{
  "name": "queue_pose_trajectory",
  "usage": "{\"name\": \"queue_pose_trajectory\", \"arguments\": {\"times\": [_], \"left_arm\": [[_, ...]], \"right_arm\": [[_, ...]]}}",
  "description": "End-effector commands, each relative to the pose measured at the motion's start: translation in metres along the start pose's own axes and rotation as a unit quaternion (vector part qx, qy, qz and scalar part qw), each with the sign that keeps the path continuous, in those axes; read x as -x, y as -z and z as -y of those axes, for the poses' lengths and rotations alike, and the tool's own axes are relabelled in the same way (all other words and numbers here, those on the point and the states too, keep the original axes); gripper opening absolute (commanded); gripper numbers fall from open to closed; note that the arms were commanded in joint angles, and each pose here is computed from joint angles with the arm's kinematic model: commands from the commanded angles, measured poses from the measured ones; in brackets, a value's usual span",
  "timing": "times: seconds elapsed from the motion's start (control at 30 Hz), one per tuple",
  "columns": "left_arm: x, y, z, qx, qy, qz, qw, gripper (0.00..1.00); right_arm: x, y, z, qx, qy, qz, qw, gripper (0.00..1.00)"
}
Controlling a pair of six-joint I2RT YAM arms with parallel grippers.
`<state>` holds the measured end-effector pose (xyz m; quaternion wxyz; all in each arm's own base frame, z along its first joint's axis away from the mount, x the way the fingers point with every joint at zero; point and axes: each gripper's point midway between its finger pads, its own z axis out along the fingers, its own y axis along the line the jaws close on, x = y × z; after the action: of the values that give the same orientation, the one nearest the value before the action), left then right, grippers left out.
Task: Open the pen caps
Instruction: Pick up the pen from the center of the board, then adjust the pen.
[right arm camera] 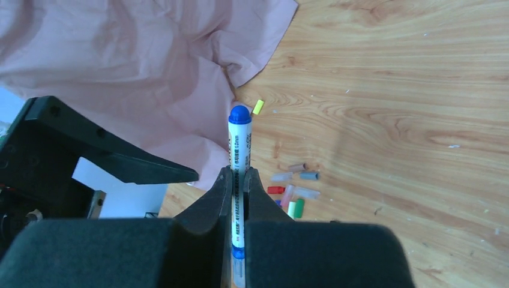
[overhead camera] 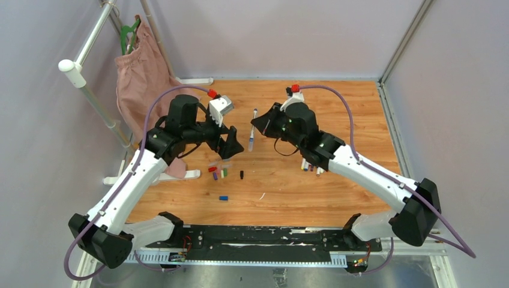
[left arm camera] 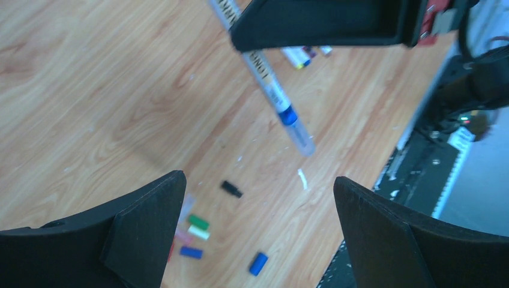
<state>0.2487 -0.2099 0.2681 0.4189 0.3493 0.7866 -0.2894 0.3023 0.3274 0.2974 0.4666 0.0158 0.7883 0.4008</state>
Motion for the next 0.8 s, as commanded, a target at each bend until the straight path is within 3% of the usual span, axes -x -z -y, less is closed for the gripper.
{"name": "queue_pose_trajectory", "arguments": {"times": [0.0,0.13,0.37,0.53,0.77], "left_arm": [[0.012,-0.006,0.036,-0.113,0.035,0.040,0.992,1.00],[0.011,-0.007,0.053,-0.167,0.048,0.052,0.983,0.97],[0.007,-0.013,0.049,-0.162,0.052,0.048,0.984,0.84],[0.003,-0.017,0.041,-0.140,0.049,0.045,0.988,0.53],[-0.013,-0.024,0.033,-0.127,0.050,0.019,0.990,0.30]], "right_arm": [[0.013,0.011,-0.024,0.022,-0.029,0.059,0.998,0.00],[0.014,0.016,-0.040,0.038,-0.028,0.065,0.997,0.00],[0.014,0.021,-0.054,0.054,-0.030,0.070,0.996,0.00],[0.016,0.031,-0.057,0.052,-0.022,0.090,0.994,0.00],[0.018,0.042,-0.060,0.041,0.009,0.111,0.993,0.00]]}}
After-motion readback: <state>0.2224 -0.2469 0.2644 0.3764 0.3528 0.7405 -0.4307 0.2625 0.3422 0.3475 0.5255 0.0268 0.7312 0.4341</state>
